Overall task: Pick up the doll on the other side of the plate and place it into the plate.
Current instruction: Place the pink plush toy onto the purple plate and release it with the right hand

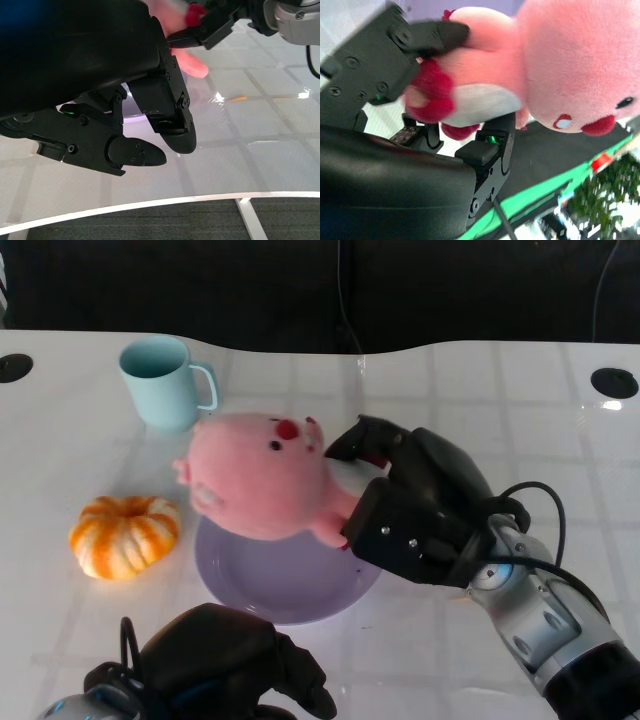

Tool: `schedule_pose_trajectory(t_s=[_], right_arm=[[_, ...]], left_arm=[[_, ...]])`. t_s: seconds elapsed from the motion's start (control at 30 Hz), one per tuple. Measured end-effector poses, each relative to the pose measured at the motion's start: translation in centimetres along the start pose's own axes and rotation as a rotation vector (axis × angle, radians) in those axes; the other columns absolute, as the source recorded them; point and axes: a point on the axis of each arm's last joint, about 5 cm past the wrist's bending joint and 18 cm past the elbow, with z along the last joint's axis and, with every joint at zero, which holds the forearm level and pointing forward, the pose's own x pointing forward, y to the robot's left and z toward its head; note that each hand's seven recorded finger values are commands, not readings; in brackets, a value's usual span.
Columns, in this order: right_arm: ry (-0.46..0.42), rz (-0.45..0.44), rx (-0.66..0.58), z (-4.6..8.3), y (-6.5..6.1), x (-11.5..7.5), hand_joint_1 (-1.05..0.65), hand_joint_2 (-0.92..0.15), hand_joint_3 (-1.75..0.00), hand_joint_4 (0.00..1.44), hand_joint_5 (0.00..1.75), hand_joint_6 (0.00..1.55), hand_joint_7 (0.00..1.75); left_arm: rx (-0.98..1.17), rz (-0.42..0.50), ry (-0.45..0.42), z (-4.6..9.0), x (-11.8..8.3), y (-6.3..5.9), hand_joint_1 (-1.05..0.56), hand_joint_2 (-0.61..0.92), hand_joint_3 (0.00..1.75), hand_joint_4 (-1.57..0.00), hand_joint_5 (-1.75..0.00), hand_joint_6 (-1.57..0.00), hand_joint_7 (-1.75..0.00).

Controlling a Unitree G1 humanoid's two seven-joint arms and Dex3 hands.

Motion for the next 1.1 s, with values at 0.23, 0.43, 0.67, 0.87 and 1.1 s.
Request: schedule_pose_trajectory(t_s=[0.23, 0.43, 0.67, 0.87, 1.1], right_arm=[[-0.047, 0.072, -0.069, 0.6, -0.7, -0.3, -0.60, -0.92, -0.24, 0.18, 0.39, 0.36, 0.00], [-0.042, 0.093, -0.062, 0.6, -1.0, -0.6, -0.62, -0.92, -0.25, 0.17, 0.40, 0.36, 0.00], [-0.066, 0.072, -0.050, 0.5, -2.1, -1.3, -0.62, -0.92, -0.25, 0.20, 0.44, 0.39, 0.02], [-0.108, 0.048, -0.058, 0.6, -3.9, -2.5, -0.59, -0.92, -0.23, 0.15, 0.79, 0.43, 0.02], [-0.095, 0.004, -0.063, -0.6, -5.7, -5.2, -0.51, -0.92, -0.20, 0.25, 0.89, 0.55, 0.08]], left_arm=[[-0.002, 0.000, 0.004, 0.0, 0.0, 0.0, -0.23, 0.92, 0.25, -0.77, -1.22, -1.11, -0.01], [-0.004, 0.000, -0.005, -0.1, 0.0, -0.1, -0.23, 0.92, 0.24, -0.79, -1.22, -1.12, -0.01], [-0.001, -0.002, -0.004, -0.1, 0.0, -0.1, -0.23, 0.92, 0.23, -0.78, -1.19, -1.11, -0.01], [-0.006, -0.002, 0.008, -0.2, 0.0, -0.1, -0.24, 0.92, 0.24, -0.79, -1.18, -1.11, -0.01], [-0.002, -0.001, 0.009, -0.2, 0.0, 0.0, -0.24, 0.92, 0.24, -0.79, -1.17, -1.11, -0.01]])
